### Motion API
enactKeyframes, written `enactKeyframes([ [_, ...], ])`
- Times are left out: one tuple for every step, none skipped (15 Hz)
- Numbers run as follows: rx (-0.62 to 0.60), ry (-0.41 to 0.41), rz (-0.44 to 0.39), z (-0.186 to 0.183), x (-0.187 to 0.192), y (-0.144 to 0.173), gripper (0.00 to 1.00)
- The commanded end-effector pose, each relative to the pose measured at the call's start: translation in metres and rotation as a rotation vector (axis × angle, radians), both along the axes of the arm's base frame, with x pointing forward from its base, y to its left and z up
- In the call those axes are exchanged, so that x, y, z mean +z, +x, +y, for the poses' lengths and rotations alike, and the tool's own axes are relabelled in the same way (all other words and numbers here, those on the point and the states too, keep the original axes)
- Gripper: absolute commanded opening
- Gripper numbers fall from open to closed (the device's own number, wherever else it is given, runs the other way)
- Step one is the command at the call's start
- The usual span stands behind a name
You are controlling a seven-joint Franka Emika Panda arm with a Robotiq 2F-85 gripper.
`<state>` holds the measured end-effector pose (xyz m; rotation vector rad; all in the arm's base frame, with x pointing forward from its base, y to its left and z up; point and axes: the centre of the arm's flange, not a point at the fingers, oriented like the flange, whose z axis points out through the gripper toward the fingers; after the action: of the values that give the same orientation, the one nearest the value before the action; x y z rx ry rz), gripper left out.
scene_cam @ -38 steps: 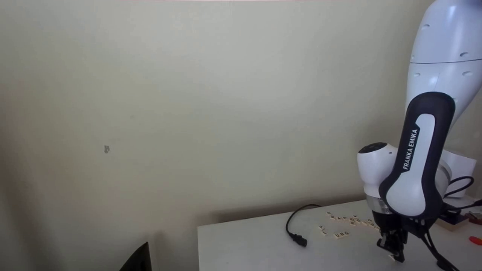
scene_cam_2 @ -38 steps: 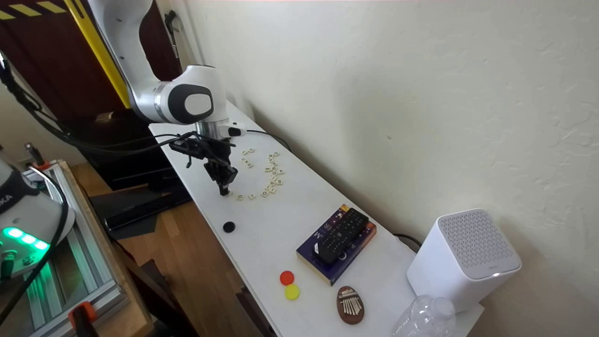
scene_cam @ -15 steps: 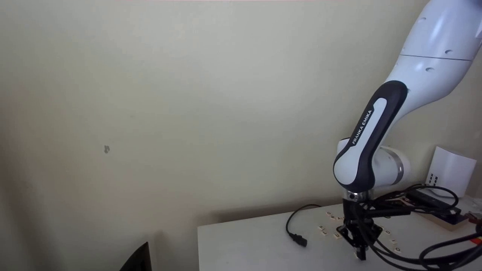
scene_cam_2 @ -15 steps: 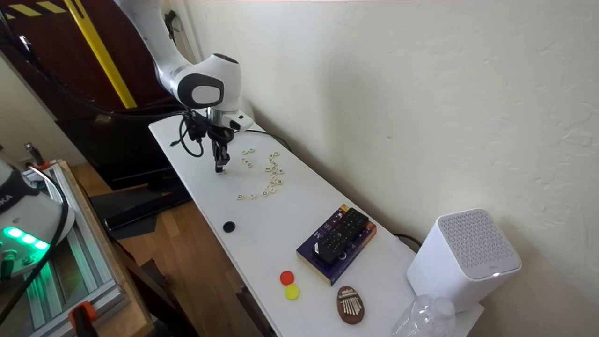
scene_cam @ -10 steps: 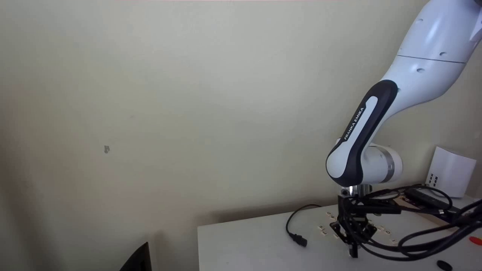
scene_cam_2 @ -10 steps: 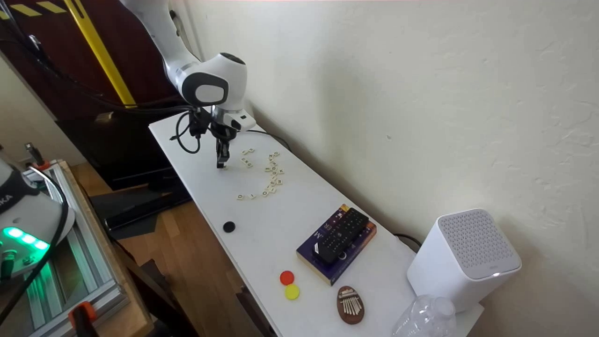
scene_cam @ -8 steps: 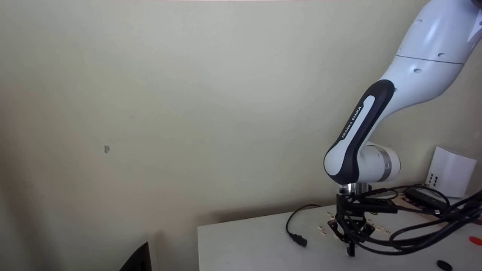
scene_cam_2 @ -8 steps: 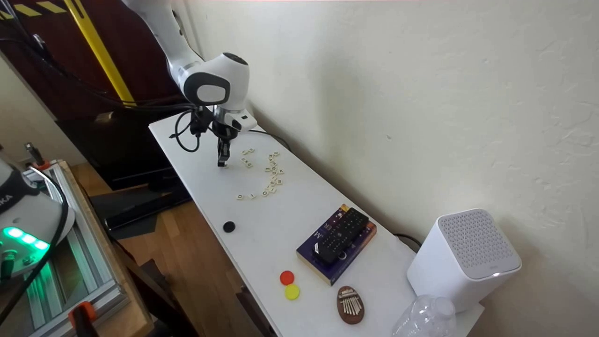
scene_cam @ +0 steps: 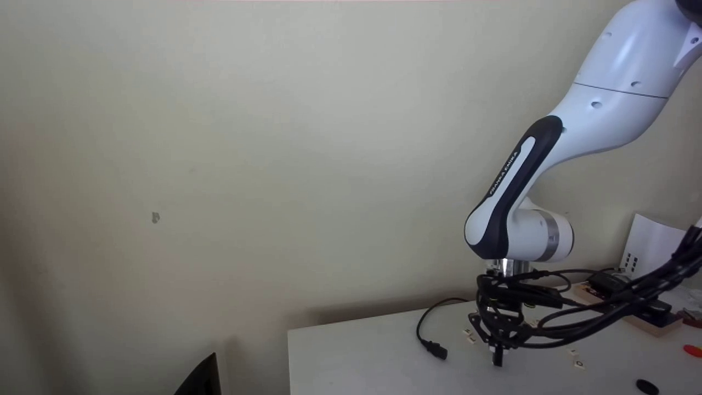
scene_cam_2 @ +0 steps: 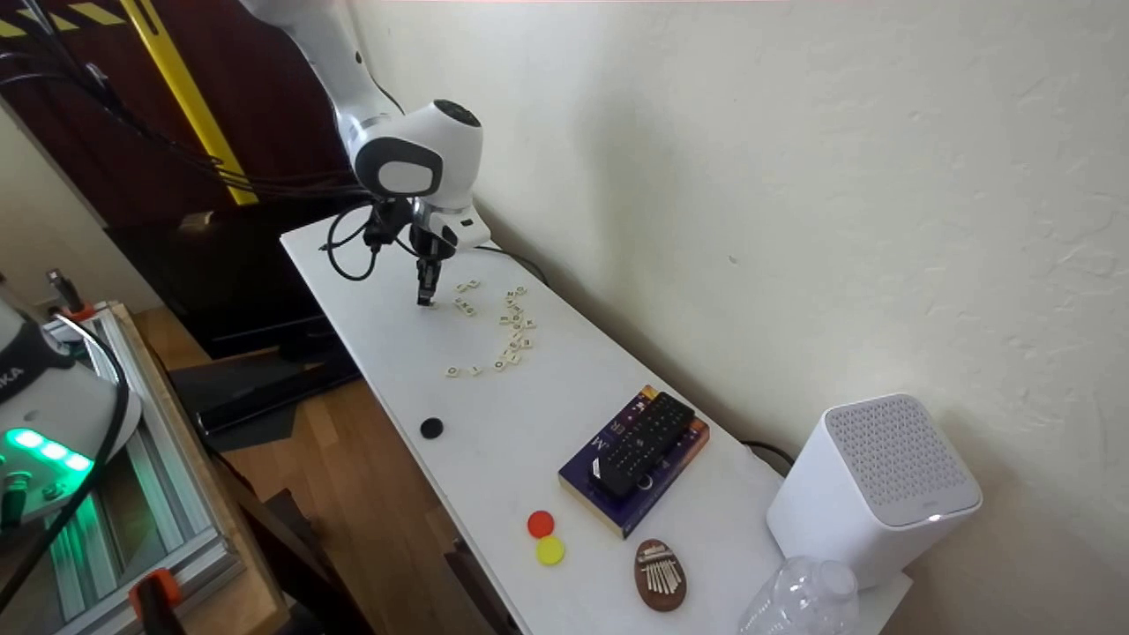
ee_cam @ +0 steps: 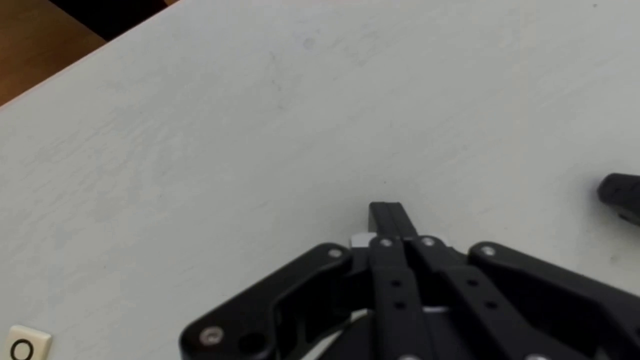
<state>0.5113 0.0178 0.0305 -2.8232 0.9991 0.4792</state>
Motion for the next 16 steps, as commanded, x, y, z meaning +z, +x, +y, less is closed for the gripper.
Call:
enactKeyframes([
  [-0.087, 0.036, 0.001, 0.002, -0.011, 0.010, 0.00],
  [-0.102, 0.041, 0.000, 0.002, -0.011, 0.012, 0.00],
  [-0.118, 0.046, -0.001, 0.001, -0.011, 0.013, 0.00],
  [-0.131, 0.045, -0.003, 0.001, -0.011, 0.014, 0.00],
  [-0.145, 0.048, -0.003, 0.001, -0.012, 0.016, 0.00],
  [-0.160, 0.048, -0.004, 0.000, -0.012, 0.017, 0.00],
  [-0.172, 0.051, -0.004, 0.000, -0.012, 0.018, 0.00],
  [-0.184, 0.054, -0.004, 0.000, -0.012, 0.019, 0.00],
  [-0.193, 0.058, -0.005, 0.000, -0.012, 0.020, 0.00],
  [-0.199, 0.060, -0.005, 0.000, -0.012, 0.021, 0.00],
  [-0.206, 0.063, -0.004, 0.000, -0.012, 0.022, 0.00],
  [-0.215, 0.064, -0.005, 0.000, -0.012, 0.023, 0.00],
  [-0.228, 0.064, -0.001, 0.000, -0.013, 0.024, 0.00],
  [-0.238, 0.066, 0.001, 0.000, -0.013, 0.024, 0.00],
  [-0.250, 0.069, 0.003, -0.001, -0.013, 0.025, 0.00],
  [-0.256, 0.070, 0.005, -0.001, -0.014, 0.025, 0.00],
])
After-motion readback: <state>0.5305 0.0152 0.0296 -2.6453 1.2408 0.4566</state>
